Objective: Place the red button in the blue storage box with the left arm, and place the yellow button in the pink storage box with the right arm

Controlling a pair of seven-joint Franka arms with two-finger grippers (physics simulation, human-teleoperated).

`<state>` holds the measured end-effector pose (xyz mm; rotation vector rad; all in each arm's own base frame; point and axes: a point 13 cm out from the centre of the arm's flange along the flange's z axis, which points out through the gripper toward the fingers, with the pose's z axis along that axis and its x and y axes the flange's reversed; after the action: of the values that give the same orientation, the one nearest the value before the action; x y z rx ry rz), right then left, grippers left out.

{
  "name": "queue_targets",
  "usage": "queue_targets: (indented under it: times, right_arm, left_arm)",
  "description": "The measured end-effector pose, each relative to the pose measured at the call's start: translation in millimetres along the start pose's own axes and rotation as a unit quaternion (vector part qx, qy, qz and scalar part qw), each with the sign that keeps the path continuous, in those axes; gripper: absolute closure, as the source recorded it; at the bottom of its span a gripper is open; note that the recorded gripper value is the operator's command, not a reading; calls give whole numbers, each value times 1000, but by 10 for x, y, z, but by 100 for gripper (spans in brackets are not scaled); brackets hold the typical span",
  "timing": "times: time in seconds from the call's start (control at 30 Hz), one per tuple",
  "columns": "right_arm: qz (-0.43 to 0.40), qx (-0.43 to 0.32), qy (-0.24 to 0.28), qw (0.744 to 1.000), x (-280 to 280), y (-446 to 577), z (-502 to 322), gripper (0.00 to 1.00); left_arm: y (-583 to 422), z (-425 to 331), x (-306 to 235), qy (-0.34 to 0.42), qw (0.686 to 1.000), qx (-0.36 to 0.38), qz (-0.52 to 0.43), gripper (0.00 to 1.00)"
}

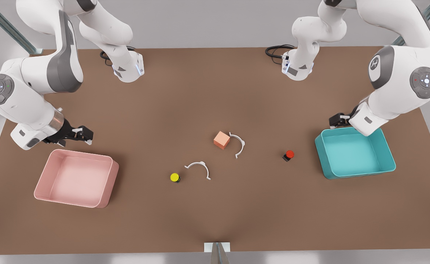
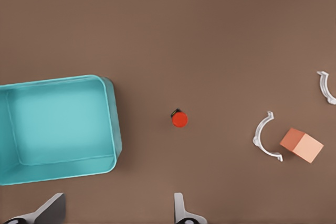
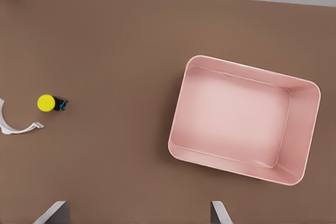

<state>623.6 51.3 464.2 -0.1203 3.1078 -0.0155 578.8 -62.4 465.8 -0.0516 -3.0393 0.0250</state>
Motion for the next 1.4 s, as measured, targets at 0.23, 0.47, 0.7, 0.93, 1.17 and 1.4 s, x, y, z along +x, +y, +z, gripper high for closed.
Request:
queue_targets:
  times: [0.23,0.47,0.7,0.93,1.17,1.4]
  right_arm:
    - [4,-7,-6,1000,-129,2,35,0]
    - [-93,-32,33,995,-485,1544,1353,0]
    - [-112,-51,1,992,-774,2635,2523,0]
    - [-86,-69,-16,994,-755,2931,3352,0]
    - [-62,-72,-4,995,-486,2912,3852,0]
    - [-44,-62,-11,997,-516,2716,3983,0]
  left_arm:
    - [-923,1220,-170,62,994,-17,89,0]
    - [-877,2402,-9,60,987,14,150,0]
    - [-857,3139,-112,-1,974,12,226,0]
    - [-801,3638,-323,-31,958,-3,284,0]
    - [-733,4225,-287,-12,947,-6,320,30]
    - [-742,4187,-376,-27,939,-10,342,49]
